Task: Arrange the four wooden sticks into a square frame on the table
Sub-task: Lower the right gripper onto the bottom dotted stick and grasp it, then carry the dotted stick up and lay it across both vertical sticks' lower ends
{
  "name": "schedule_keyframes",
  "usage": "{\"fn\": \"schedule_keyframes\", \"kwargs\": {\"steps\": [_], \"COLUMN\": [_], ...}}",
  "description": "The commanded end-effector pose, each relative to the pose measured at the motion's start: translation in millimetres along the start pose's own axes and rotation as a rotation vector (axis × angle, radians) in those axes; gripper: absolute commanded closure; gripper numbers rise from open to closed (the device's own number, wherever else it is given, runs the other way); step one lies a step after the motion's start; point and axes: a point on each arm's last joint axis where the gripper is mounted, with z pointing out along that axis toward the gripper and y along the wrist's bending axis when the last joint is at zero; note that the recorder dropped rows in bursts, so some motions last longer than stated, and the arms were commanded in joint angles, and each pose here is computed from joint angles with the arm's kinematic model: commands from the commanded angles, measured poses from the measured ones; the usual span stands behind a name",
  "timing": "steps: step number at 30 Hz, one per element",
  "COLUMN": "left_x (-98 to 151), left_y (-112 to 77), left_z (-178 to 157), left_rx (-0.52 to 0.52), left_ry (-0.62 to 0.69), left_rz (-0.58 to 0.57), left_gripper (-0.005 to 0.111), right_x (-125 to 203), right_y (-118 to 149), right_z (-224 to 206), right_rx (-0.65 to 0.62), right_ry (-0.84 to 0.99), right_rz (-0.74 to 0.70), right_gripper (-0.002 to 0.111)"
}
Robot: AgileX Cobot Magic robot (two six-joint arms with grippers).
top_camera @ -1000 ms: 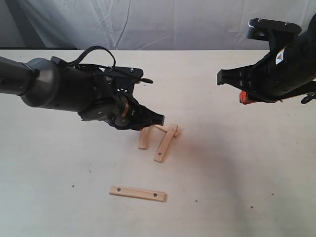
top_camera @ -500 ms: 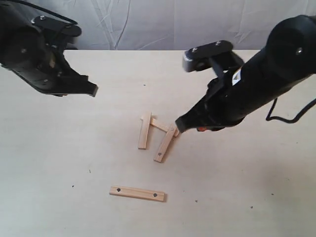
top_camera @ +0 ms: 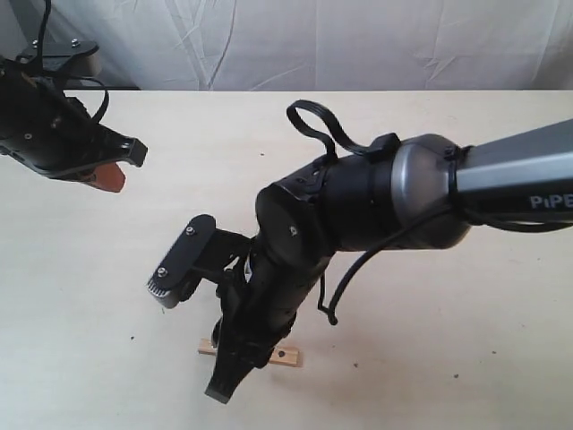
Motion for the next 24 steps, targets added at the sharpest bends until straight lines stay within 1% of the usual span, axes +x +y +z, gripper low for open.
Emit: {"fn": "schedule_keyframes", "kwargs": {"steps": [1, 4, 6, 8, 9, 11, 14, 15, 17, 19, 24], "left_x": [-2, -3, -3, -3, -3, -3, -4, -4, -4, -4, -5], "left_y": [-0.7, -0.6, -0.6, -0.6, -0.6, -0.5, -0.4, -0.4, -0.4, -0.3, -0.1], "left_z": [-4, -4, -4, -4, -4, -4, -4, -4, -4, -4, -4], "left_rx": [0.016, 0.016, 0.016, 0.016, 0.015, 0.015, 0.013, 0.013, 0.013, 0.013, 0.011], "left_ry": [-0.029, -0.031, -0.031, -0.031, -0.033, -0.036, -0.043, -0.043, -0.043, -0.045, -0.054], "left_rz": [-0.022, -0.022, -0.022, -0.022, -0.022, -0.022, -0.022, -0.022, -0.022, -0.022, -0.022], "left_gripper": [0.107, 0.107, 0.107, 0.107, 0.107, 0.107, 0.107, 0.107, 0.107, 0.107, 0.107], "right_x": [-4, -2, -1, -1, -1, -1, -8, -18, -26, -23, -17], "right_y": [-3, -4, -5, -6, -7, -7, -6, -7, -9, -12, -15], "right_z": [7, 14, 18, 19, 20, 20, 14, 11, 13, 19, 41], "right_rx": [0.025, 0.025, 0.033, 0.041, 0.051, 0.054, 0.016, -0.007, -0.031, -0.018, -0.027], "right_ry": [-0.031, -0.008, 0.001, 0.0, -0.002, 0.001, 0.066, 0.097, 0.15, 0.202, 0.255], "right_rz": [-0.019, -0.025, -0.04, -0.05, -0.064, -0.07, -0.074, -0.077, -0.09, -0.135, -0.164], "right_gripper": [0.058, 0.07, 0.074, 0.072, 0.068, 0.063, 0.063, 0.063, 0.063, 0.063, 0.063]}}
